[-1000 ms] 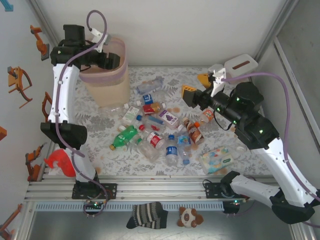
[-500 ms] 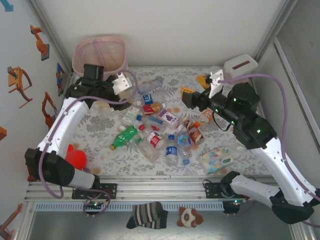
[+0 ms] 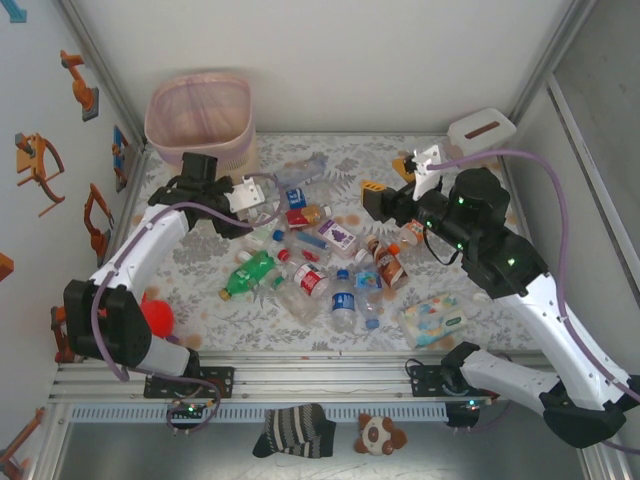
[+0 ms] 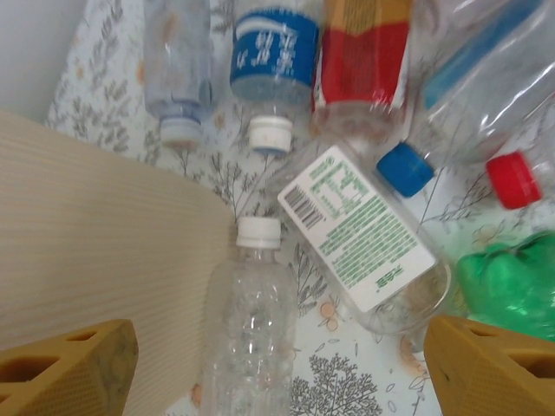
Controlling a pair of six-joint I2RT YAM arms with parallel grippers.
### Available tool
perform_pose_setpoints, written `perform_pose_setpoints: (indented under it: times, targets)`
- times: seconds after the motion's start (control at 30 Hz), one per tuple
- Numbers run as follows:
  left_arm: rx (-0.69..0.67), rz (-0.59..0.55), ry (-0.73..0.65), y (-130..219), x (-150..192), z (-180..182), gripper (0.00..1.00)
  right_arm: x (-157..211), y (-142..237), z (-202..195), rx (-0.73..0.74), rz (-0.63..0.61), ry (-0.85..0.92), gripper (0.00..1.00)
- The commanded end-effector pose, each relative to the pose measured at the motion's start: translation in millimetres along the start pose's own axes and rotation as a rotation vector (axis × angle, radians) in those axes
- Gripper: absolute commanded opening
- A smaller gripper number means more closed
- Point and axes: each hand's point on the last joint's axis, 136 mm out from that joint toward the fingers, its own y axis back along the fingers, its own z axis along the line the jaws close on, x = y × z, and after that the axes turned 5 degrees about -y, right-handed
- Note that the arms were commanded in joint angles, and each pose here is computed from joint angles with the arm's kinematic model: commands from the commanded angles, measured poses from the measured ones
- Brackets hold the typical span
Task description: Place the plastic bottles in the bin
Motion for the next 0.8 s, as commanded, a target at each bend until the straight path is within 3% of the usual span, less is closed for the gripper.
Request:
perform_pose_setpoints:
  times: [0.0, 0.33, 0.77]
  targets:
    - [0.001, 0.071, -0.015, -18.6, 22.3, 0.6, 0.84, -0.5, 6.0, -2.8, 0.022, -0.004, 0.024, 0.77]
    - [-0.067, 0.174, 0.033, -57.5, 58.2, 16.6, 0.85, -0.3, 2.8, -2.1, 0.017, 0.005, 0.032, 0.77]
    - [-0.028, 0.231, 0.089, -94.5, 82.5, 18.1, 0.84, -5.5, -1.5, 0.1, 0.005, -0.004, 0.027, 0.77]
